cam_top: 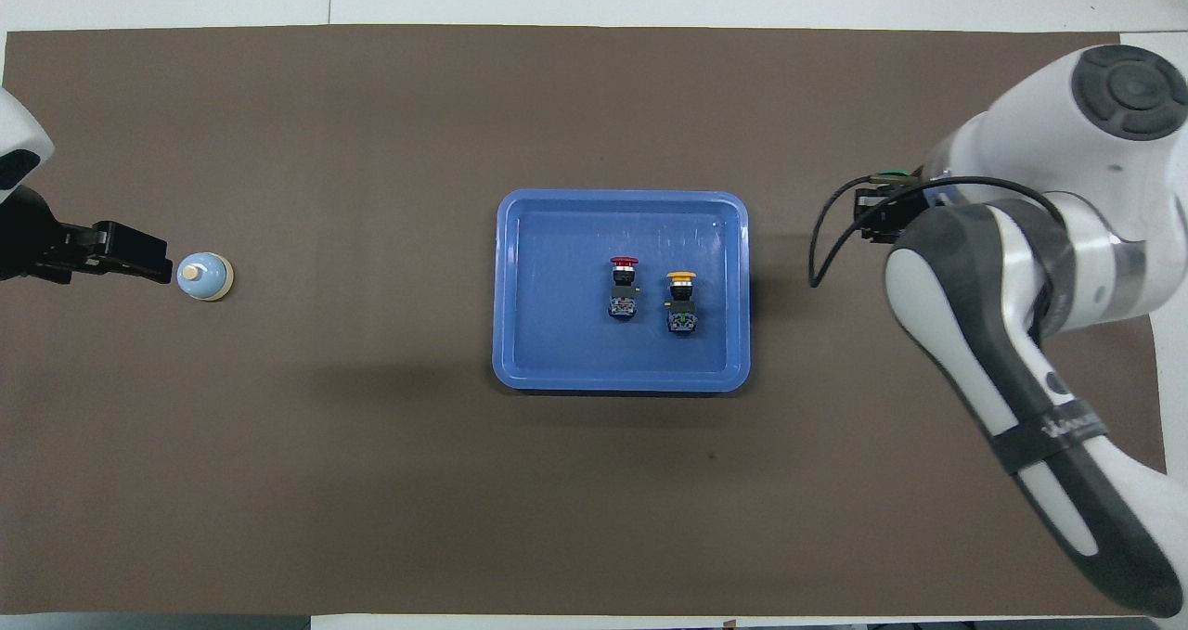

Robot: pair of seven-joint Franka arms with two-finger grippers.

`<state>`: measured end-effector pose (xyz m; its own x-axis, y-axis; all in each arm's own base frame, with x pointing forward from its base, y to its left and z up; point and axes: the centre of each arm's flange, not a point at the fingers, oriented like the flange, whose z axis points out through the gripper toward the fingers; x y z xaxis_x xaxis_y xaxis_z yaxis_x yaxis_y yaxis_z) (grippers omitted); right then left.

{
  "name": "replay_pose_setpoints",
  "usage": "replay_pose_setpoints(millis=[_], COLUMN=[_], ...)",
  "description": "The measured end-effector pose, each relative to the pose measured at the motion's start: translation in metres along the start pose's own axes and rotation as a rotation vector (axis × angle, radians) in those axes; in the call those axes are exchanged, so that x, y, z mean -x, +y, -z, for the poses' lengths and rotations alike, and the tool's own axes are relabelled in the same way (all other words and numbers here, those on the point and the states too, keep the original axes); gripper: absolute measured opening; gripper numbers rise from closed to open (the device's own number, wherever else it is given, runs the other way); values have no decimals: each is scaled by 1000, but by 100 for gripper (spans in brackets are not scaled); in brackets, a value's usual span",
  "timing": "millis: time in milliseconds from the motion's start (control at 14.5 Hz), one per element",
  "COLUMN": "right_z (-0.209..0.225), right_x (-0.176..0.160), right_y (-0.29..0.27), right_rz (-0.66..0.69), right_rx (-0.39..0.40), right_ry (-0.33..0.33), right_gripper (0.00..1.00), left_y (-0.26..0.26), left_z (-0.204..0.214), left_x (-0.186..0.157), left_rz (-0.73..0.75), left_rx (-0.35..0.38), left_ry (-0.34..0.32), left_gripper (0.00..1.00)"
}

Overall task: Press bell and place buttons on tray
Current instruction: 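Place the green button in the tray beside the red one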

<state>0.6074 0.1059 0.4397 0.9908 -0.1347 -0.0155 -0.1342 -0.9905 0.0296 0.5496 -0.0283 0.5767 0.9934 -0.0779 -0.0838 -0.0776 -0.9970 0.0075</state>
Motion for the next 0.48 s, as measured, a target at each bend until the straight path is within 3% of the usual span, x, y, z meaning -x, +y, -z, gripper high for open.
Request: replay_pose_setpoints(millis=[483], right_z=[-12], right_x=[64], right_y=[-210], right_rz=[50], right_rx=[-24], right_ry=[1], right_gripper=[41], left_y=[0], left_z=[0], left_x=[0], left_rz=[0], left_rx=[0], left_ry=[0], left_gripper=[100])
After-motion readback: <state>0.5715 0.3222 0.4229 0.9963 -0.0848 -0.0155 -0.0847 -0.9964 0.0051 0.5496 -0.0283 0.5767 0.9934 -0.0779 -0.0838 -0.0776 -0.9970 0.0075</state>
